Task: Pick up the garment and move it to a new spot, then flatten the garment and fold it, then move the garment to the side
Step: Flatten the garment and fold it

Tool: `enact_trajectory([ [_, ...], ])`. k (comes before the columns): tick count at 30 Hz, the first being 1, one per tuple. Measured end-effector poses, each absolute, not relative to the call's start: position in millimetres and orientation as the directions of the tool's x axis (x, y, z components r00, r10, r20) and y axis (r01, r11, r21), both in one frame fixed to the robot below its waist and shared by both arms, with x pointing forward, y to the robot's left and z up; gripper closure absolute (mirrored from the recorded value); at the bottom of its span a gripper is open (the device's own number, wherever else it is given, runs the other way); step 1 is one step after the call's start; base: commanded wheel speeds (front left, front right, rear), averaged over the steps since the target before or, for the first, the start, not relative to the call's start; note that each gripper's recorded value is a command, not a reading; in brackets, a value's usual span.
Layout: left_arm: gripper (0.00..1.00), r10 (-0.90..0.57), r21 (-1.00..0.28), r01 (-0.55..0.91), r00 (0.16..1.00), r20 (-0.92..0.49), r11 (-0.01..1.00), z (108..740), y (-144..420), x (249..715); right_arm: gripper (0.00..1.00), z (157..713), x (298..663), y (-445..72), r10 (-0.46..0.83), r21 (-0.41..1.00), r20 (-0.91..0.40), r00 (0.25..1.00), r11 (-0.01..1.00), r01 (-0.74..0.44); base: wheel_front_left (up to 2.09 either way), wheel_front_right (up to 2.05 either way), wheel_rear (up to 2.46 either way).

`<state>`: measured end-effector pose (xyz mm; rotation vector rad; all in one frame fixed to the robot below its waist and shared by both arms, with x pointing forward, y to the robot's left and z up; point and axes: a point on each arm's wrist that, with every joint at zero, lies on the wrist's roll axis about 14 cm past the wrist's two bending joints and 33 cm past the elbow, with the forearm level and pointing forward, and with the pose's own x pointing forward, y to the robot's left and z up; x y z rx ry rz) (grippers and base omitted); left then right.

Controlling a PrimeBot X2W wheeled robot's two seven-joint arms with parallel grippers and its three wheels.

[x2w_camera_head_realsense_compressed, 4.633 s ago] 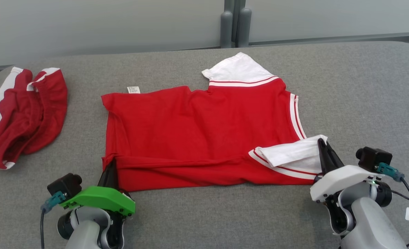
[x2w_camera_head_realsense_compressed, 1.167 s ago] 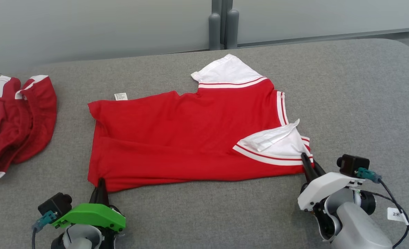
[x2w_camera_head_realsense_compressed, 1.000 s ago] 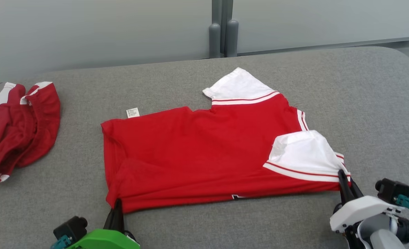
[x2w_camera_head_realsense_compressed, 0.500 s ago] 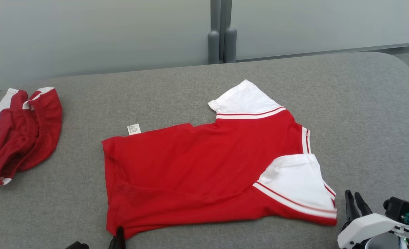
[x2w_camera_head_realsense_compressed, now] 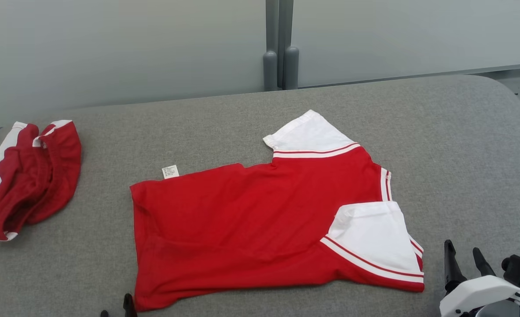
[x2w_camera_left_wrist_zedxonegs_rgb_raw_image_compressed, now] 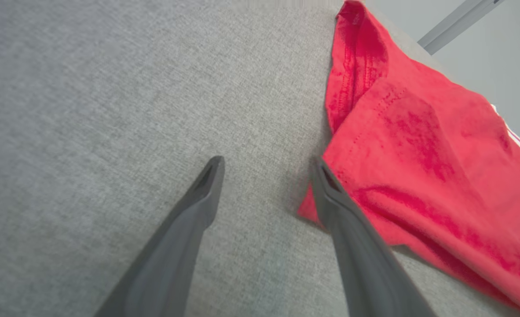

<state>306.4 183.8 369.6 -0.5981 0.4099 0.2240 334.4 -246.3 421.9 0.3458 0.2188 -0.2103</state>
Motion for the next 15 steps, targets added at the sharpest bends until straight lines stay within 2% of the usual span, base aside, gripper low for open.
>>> enact_trajectory([
  [5, 0.0, 0.072, -0.459, -0.263, 0.917, -0.392, 0.848, 384, 189, 318, 0.0, 438, 339, -247, -0.164, 0.3, -0.198, 0.966, 0.928, 0.219, 0.0, 0.0, 0.0],
  [15, 0.0, -0.042, -0.36, -0.071, 0.954, -0.297, 0.93, 428, 177, 379, 0.0, 470, 356, -232, -0.101, 0.252, -0.127, 0.987, 0.959, 0.131, 0.0, 0.0, 0.0],
])
